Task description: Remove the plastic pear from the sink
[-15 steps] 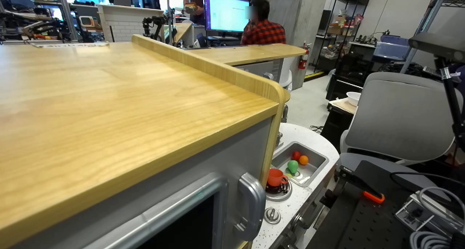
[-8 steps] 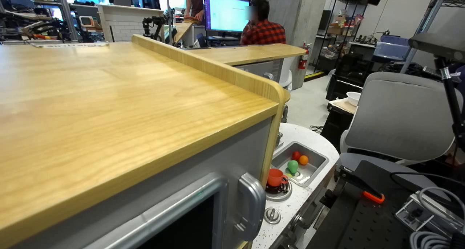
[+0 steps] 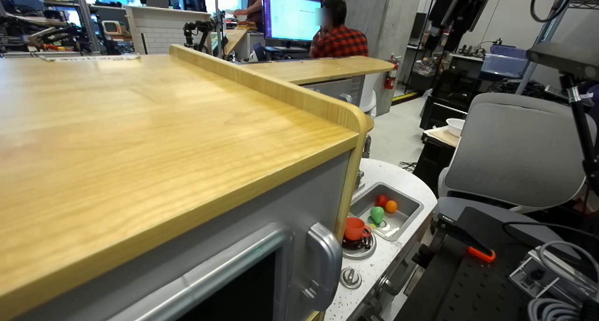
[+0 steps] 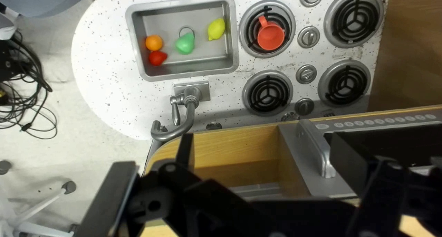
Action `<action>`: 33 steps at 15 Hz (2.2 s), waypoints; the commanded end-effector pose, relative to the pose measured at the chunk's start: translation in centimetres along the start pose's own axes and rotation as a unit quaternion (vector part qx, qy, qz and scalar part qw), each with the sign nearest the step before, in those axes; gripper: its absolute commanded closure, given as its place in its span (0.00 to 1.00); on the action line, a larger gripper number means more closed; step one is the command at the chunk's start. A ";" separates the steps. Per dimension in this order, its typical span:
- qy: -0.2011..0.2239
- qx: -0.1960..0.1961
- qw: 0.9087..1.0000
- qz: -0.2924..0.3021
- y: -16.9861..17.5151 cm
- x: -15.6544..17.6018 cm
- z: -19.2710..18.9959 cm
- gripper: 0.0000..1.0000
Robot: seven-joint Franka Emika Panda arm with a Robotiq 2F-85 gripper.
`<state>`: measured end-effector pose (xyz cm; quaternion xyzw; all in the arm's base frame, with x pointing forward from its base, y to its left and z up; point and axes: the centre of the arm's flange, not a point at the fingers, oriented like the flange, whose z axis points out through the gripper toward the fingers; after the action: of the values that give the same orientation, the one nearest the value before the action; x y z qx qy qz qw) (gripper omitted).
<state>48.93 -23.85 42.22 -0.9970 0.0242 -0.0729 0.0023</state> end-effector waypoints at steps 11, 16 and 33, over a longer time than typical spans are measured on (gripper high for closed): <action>-0.056 0.032 0.997 0.032 8.9 7.7 15.5 0.00; -0.070 0.032 0.996 0.047 10.7 7.8 21.9 0.00; -0.177 -0.023 0.978 0.107 13.5 2.3 42.1 0.00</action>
<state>55.37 -35.96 2.79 -0.9860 0.1225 0.1129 0.0068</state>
